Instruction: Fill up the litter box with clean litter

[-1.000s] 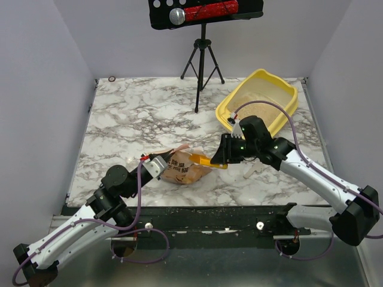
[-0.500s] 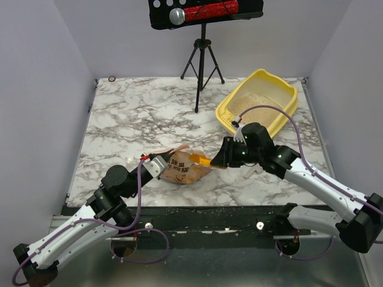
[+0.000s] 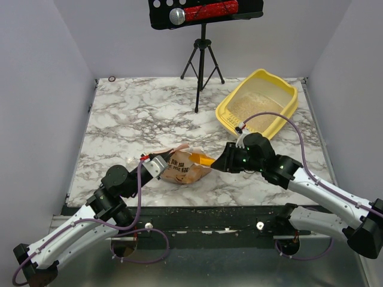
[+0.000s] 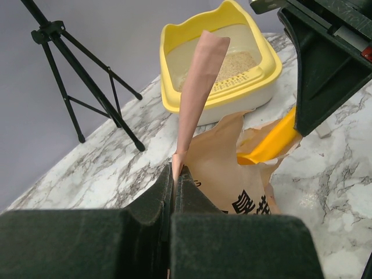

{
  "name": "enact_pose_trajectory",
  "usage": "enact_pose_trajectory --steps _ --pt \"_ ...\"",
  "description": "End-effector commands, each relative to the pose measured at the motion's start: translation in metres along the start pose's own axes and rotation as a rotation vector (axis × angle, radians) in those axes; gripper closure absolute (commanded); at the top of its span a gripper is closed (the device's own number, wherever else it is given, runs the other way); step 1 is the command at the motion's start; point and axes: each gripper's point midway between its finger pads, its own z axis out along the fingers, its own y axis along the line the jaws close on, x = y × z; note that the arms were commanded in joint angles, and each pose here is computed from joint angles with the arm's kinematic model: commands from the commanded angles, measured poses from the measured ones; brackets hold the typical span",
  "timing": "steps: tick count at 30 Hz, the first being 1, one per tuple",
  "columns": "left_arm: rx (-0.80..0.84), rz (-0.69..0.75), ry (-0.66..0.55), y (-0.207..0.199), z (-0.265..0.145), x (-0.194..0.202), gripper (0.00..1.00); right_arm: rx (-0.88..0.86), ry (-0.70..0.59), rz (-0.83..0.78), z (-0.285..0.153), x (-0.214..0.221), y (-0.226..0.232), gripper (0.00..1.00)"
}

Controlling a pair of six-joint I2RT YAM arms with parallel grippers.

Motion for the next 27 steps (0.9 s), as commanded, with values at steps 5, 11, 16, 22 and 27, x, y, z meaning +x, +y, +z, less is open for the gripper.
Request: enact_pose_trajectory --steps 5,11,16,22,27 --pt "-0.072 0.001 -0.128 0.02 -0.002 -0.044 1.0 0.033 -0.117 -0.057 -0.013 -0.026 0.008 0.71" --pt "-0.074 0.002 -0.124 0.02 -0.002 -0.043 1.0 0.095 -0.073 -0.126 -0.02 -0.029 0.005 0.85" --pt "-0.073 0.004 -0.126 0.02 -0.002 -0.044 1.0 0.144 0.002 -0.192 -0.03 -0.029 0.007 0.77" --pt "-0.072 0.002 -0.128 0.02 -0.003 -0.044 1.0 0.159 0.044 -0.23 -0.035 -0.03 0.01 0.93" --pt "-0.073 0.002 -0.126 0.02 -0.002 -0.044 1.0 0.213 0.125 -0.266 -0.041 -0.031 0.011 1.0"
